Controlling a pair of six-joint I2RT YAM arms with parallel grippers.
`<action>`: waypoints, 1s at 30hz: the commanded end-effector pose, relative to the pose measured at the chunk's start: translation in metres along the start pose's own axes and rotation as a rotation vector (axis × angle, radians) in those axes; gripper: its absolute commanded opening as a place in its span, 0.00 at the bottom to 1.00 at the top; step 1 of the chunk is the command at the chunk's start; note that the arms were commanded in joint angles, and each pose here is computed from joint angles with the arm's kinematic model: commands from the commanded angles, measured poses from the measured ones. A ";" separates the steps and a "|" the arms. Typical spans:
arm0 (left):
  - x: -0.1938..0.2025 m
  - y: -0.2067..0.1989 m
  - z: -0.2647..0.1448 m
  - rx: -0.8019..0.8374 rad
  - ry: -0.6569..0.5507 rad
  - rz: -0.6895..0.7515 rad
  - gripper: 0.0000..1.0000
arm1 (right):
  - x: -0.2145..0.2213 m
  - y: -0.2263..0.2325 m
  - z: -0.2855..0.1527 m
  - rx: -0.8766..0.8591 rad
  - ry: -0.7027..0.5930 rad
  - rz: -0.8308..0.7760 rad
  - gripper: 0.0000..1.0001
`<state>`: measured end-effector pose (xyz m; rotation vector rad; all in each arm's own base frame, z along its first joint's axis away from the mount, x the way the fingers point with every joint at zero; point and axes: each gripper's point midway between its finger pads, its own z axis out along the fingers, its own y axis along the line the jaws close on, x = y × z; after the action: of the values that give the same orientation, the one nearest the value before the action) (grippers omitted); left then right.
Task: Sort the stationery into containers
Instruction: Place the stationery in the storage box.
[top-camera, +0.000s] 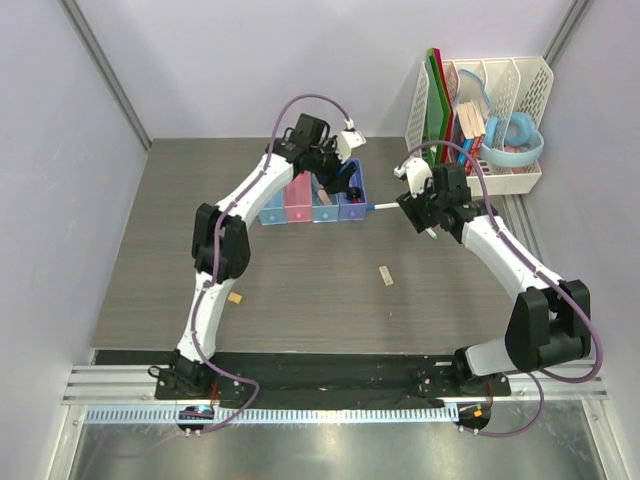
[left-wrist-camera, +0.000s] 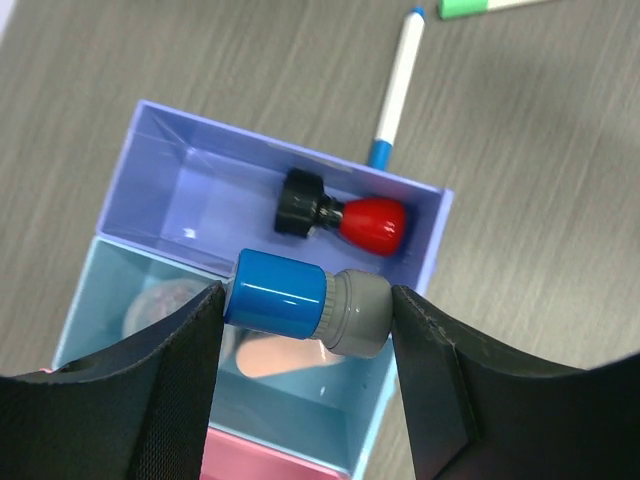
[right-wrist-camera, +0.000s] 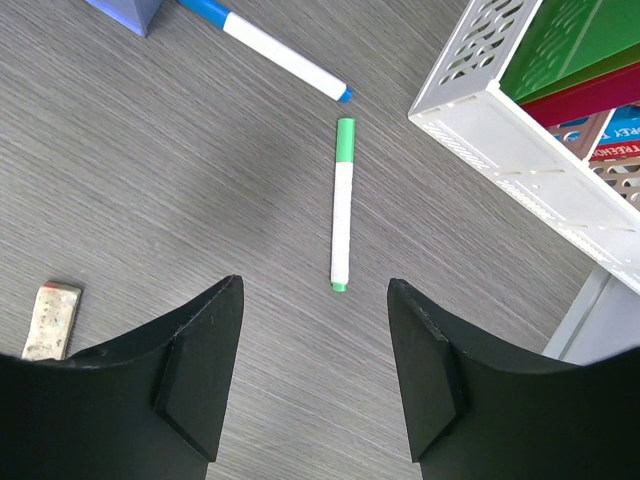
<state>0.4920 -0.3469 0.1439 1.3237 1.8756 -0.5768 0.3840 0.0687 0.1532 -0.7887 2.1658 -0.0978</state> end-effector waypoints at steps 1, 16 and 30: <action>-0.029 0.018 0.003 -0.063 -0.093 0.044 0.64 | -0.017 -0.013 -0.013 0.055 -0.068 0.010 0.64; -0.004 0.015 0.047 -0.074 -0.043 0.061 0.70 | -0.020 -0.011 -0.021 0.050 -0.095 0.018 0.64; -0.001 0.015 0.052 -0.101 -0.035 0.049 0.85 | -0.018 -0.009 -0.022 0.043 -0.100 0.023 0.64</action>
<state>0.5109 -0.3731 0.0902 1.3250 1.8823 -0.4991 0.3769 0.0660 0.1643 -0.7658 2.1376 -0.1000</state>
